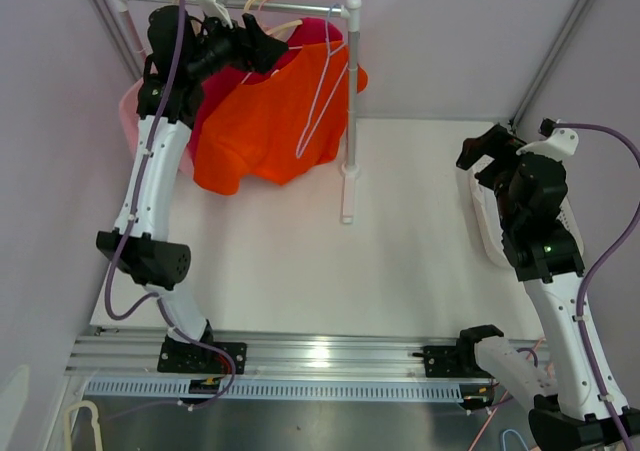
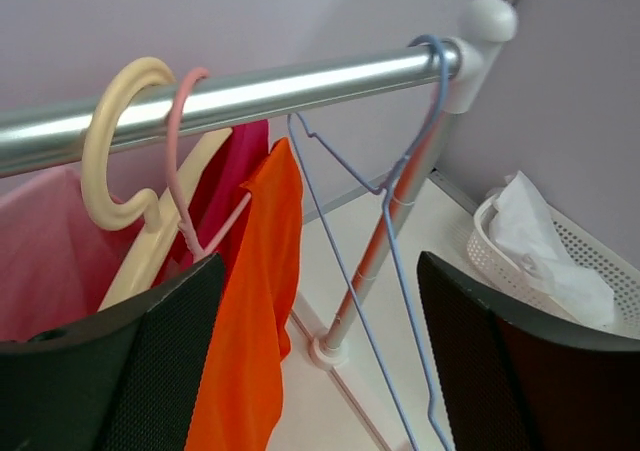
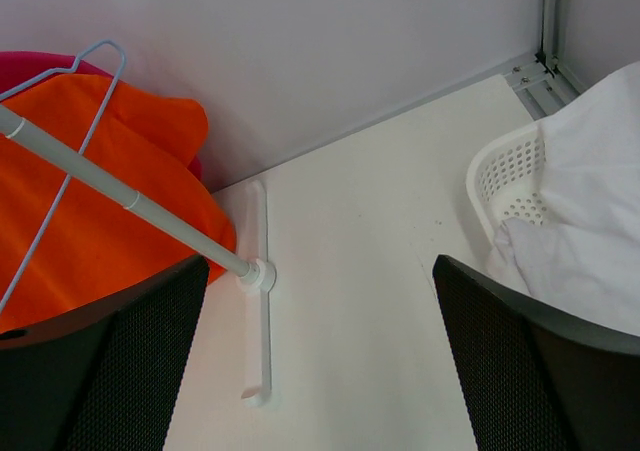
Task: Remove the t-shirt from the hanger
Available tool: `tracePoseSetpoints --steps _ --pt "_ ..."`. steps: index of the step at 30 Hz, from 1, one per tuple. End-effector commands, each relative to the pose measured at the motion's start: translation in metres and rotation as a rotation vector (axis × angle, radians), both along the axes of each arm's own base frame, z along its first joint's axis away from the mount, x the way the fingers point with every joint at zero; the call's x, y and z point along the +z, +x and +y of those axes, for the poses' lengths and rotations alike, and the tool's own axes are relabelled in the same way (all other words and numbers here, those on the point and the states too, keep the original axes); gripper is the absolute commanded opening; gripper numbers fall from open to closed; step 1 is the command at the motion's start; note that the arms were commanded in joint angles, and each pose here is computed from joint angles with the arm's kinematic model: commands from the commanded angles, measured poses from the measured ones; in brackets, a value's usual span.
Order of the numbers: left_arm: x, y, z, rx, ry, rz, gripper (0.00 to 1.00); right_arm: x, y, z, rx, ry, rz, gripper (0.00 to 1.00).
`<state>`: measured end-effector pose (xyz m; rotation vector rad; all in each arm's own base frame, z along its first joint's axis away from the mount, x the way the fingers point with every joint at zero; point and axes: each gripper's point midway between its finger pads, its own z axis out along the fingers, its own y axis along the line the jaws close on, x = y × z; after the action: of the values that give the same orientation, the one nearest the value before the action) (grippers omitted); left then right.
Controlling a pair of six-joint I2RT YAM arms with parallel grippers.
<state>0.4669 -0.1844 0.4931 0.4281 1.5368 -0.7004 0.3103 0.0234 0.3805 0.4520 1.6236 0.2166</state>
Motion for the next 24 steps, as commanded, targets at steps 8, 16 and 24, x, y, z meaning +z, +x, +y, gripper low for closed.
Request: tracePoseSetpoints --steps 8,16,24 --pt "-0.013 0.036 0.000 0.034 -0.008 0.035 0.74 0.023 0.002 0.004 0.030 -0.036 -0.077 0.99" --pt "-0.011 0.041 0.004 0.057 -0.017 0.031 0.72 0.023 0.003 0.003 0.029 -0.045 -0.079 0.99" --pt "0.006 0.018 0.008 0.055 -0.030 0.016 0.78 0.020 0.006 0.005 0.031 -0.030 -0.069 1.00"
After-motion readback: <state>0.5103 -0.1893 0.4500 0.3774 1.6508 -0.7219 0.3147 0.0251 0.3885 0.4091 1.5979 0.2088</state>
